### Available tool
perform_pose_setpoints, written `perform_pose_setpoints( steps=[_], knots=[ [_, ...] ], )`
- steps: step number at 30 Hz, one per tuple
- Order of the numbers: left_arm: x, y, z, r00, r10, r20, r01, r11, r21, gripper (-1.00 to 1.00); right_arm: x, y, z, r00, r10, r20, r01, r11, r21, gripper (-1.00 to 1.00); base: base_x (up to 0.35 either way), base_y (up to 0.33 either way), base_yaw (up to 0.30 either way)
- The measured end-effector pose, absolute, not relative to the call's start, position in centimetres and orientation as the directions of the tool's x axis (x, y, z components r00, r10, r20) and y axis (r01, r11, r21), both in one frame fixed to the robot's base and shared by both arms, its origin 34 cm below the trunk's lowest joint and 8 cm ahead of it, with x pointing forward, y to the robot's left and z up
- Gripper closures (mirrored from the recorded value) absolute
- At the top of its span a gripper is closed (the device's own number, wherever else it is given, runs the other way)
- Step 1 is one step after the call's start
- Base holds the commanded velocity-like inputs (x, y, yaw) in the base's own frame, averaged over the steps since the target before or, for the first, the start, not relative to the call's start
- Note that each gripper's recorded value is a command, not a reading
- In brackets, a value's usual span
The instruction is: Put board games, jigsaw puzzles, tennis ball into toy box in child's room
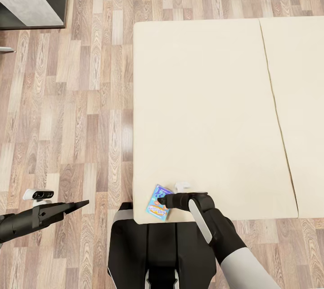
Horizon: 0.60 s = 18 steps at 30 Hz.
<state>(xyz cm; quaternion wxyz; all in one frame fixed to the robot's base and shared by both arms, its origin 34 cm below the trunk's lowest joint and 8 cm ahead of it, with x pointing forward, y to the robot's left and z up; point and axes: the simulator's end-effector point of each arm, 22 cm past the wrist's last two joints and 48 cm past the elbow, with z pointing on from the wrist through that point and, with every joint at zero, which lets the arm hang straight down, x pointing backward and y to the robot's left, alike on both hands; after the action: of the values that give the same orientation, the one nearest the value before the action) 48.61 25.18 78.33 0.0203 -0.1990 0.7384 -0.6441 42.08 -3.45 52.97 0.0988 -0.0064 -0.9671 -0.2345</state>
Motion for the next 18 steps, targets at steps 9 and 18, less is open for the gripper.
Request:
perform_pose_setpoints(
  steps=[9,18],
  knots=[
    [48.6,25.2,78.3,-0.92,-0.321,0.226,-0.267,0.091,-0.959,-1.0,42.3,-3.3,53.0,-0.982,-0.031,0.187,0.059,0.886,0.46,-1.0,0.0,0.0,0.0],
    [48.7,25.3,78.4,-0.919,-0.323,0.225,-0.268,0.092,-0.959,-1.0,43.2,-2.9,53.0,-0.989,-0.016,0.149,0.057,0.88,0.472,-1.0,0.0,0.0,0.0]
  ],
)
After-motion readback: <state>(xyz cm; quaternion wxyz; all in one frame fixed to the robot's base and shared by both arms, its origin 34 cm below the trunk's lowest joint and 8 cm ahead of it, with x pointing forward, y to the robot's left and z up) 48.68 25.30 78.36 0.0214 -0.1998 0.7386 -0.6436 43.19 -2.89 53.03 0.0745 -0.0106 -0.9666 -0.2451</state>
